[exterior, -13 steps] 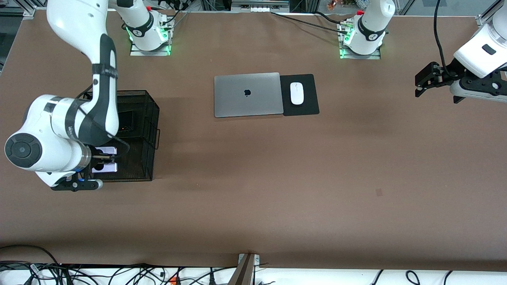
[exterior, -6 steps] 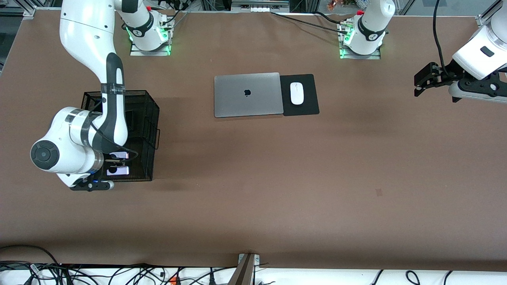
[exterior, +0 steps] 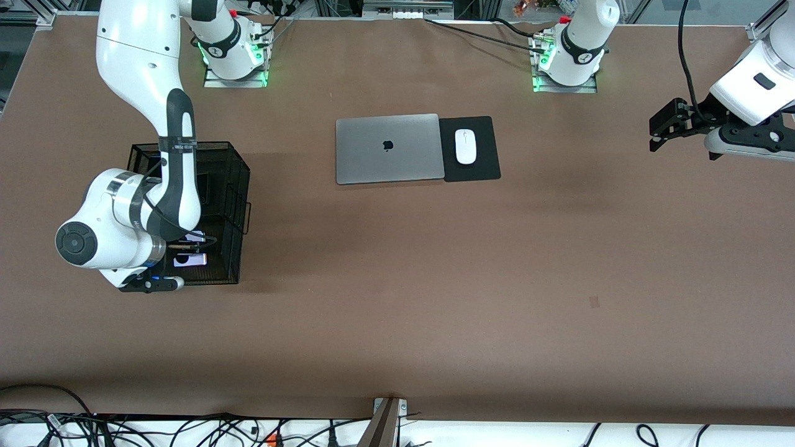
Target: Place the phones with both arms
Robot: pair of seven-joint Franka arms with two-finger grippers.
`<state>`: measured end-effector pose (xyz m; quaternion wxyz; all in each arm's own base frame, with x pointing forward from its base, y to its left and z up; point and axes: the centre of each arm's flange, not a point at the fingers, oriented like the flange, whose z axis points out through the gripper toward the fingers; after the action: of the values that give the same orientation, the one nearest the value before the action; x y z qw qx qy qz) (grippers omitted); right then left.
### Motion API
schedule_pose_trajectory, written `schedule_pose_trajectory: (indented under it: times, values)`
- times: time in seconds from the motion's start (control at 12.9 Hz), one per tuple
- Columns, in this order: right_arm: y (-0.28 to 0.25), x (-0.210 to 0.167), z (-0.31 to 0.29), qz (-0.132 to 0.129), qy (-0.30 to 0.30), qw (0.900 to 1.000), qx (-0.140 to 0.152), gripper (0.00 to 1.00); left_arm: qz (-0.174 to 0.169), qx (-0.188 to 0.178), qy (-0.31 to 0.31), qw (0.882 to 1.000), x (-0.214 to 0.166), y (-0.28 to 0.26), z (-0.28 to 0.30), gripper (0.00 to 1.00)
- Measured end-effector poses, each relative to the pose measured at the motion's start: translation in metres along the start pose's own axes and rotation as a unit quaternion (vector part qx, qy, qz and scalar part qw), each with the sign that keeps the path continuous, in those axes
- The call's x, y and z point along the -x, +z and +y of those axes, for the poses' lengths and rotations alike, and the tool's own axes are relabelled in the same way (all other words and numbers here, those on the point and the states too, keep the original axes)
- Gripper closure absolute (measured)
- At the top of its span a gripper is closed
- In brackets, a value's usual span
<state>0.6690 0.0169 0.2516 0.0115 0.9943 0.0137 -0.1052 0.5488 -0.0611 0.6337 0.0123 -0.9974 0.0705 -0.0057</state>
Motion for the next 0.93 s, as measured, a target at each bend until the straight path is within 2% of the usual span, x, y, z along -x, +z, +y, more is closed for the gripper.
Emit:
schedule_pose_trajectory:
  times: [0.08, 0.15, 0.23, 0.31, 0.46, 0.62, 0.93]
  values:
    - [0.0, 0.0, 0.001, 0.0, 0.001, 1.0, 0.0, 0.16, 0.0, 0.0, -0.001, 1.0, 0.0, 0.0, 0.0, 0.0]
    - [0.0, 0.0, 0.002, 0.001, 0.001, 1.0, 0.0, 0.1, 0.0, 0.0, -0.002, 1.0, 0.0, 0.0, -0.002, 0.0]
    - [-0.001, 0.0, 0.002, 0.002, 0.001, 1.0, 0.0, 0.1, 0.0, 0.0, -0.003, 1.0, 0.0, 0.0, -0.003, 0.0]
    - [-0.003, -0.001, 0.002, 0.006, 0.001, 1.0, 0.0, 0.03, -0.001, 0.0, -0.004, 1.0, 0.0, 0.0, -0.004, 0.0]
    - [-0.019, -0.004, 0.0, 0.022, -0.002, 1.0, -0.002, 0.0, -0.001, 0.001, -0.004, 1.0, 0.0, 0.0, -0.004, 0.0]
    - [-0.062, -0.005, -0.002, 0.036, -0.002, 0.999, -0.011, 0.0, -0.001, 0.001, -0.004, 1.0, 0.0, 0.0, -0.004, 0.0]
    - [-0.175, 0.028, 0.013, 0.008, 0.003, 0.999, -0.038, 0.0, -0.001, 0.001, -0.004, 1.0, 0.0, 0.0, -0.004, 0.0]
